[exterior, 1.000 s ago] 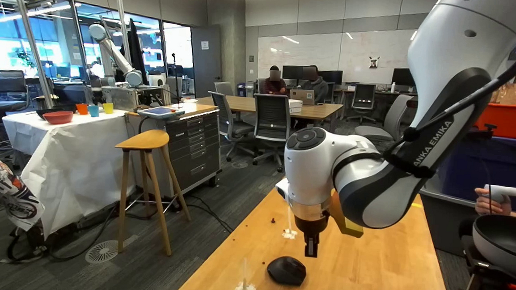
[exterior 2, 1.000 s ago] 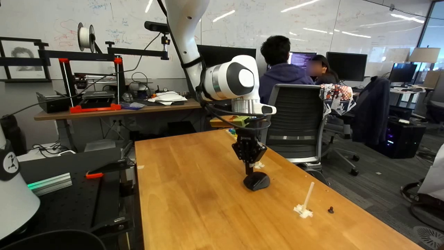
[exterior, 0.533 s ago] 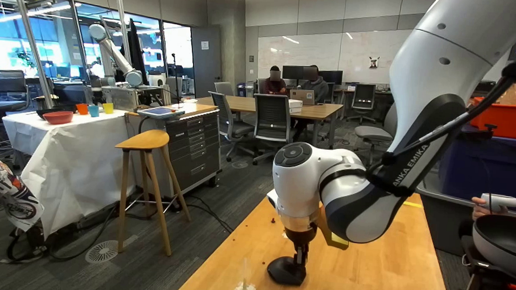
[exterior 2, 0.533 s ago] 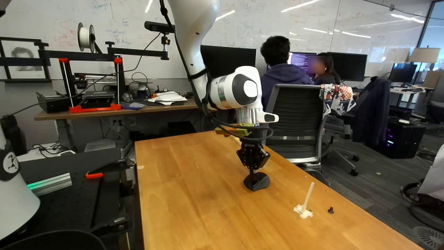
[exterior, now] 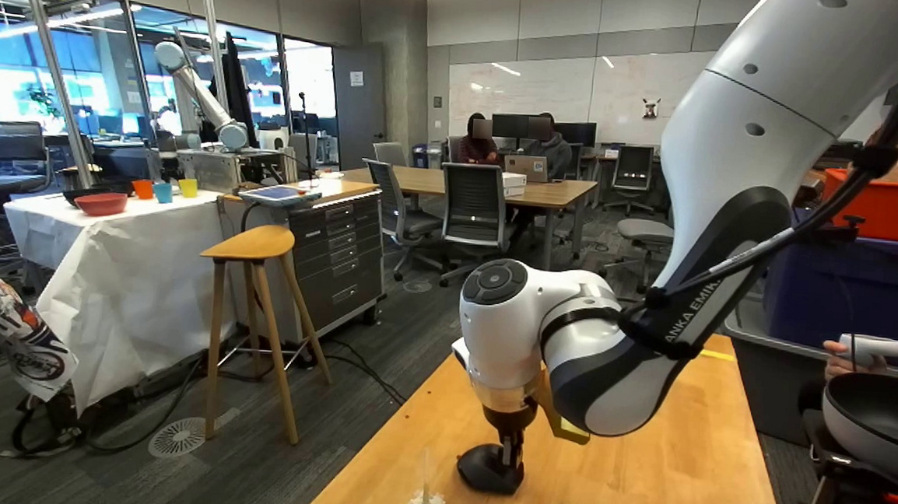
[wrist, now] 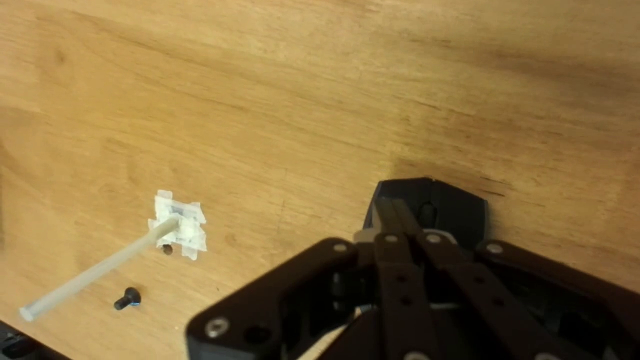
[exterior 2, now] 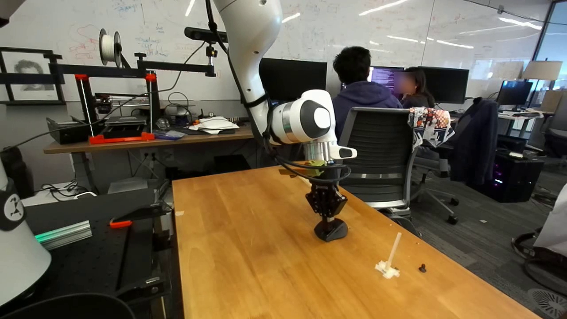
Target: Click a few times on the mouse
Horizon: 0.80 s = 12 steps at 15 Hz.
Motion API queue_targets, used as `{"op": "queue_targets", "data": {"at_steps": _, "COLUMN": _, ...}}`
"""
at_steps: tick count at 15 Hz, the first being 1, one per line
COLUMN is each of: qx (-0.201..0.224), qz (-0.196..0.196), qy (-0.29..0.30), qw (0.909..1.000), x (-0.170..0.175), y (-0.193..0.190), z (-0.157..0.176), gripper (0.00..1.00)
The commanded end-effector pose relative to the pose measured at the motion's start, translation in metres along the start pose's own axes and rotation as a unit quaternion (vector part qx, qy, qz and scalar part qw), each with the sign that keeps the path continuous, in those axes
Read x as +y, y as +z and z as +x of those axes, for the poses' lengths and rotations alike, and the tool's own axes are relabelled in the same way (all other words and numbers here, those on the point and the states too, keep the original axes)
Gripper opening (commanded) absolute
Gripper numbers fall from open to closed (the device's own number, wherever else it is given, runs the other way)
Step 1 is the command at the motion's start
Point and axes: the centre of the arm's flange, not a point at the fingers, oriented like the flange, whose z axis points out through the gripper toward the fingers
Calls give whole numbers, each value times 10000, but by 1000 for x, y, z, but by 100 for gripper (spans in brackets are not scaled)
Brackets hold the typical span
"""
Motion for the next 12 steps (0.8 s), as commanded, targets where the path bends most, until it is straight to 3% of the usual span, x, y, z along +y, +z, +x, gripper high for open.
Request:
{"op": "queue_targets", "data": {"at_steps": 1, "qx": -15, "qz": -88, "qy": 80, "qw": 9999, "x": 0, "y": 6, "z": 8, "gripper": 0}}
{"op": "queue_targets", "data": {"at_steps": 9, "qx": -449, "qz": -35, "qy": -23, "qw": 9990, "x": 20, "y": -17, "z": -13, "gripper": 0}}
{"op": "queue_targets", "data": {"at_steps": 12, "qx": -415, "qz": -57, "qy": -51, "qw": 9991, "x": 30, "y": -36, "z": -21, "gripper": 0}}
